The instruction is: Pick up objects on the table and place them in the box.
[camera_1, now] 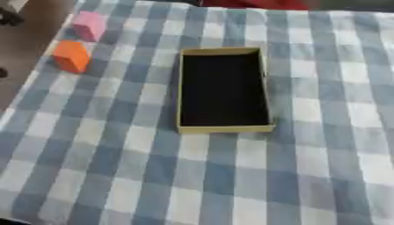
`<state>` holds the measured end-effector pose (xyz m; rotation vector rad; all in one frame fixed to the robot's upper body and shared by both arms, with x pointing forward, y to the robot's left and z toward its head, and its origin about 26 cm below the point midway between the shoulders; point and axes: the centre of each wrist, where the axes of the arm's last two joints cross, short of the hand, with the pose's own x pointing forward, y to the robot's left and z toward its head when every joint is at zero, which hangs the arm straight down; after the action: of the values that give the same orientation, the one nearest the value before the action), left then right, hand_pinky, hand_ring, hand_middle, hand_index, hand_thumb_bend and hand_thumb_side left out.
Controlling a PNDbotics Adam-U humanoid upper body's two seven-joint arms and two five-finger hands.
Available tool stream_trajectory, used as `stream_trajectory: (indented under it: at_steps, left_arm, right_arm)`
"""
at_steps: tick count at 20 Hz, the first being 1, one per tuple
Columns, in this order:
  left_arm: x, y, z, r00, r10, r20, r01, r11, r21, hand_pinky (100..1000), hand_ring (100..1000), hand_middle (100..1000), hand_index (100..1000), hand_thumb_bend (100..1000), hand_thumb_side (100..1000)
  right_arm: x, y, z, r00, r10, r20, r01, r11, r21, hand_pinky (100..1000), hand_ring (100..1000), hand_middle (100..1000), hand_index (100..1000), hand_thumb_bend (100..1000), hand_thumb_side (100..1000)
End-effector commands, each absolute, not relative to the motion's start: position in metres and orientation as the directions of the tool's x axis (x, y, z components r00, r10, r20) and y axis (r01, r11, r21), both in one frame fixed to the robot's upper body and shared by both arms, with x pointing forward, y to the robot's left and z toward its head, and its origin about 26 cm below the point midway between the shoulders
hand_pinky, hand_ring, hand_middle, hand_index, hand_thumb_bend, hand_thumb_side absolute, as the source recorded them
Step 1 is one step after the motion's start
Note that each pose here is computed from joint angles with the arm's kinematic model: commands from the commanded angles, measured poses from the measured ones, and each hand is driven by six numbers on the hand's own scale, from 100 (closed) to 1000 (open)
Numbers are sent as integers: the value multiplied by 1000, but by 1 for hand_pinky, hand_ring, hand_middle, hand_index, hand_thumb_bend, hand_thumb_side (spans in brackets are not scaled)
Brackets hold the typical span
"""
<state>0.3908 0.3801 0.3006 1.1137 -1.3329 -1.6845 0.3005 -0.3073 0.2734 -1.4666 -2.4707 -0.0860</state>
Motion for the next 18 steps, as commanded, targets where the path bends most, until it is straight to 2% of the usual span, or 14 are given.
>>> stream_trajectory:
  at_steps: [1,18]
  left_arm:
    - [388,384,315,-364,-905,-221,-11,-233,973,762,839,796,932,562,100]
    - [400,362,329,-426,-877,-220,-78,-207,975,801,905,872,934,537,100]
  right_arm:
    - [296,-308,284,-456,862,221,874,481,-70,774,741,739,791,100,1000]
    - [297,-306,287,-466,859,214,870,489,-69,773,740,738,791,100,1000]
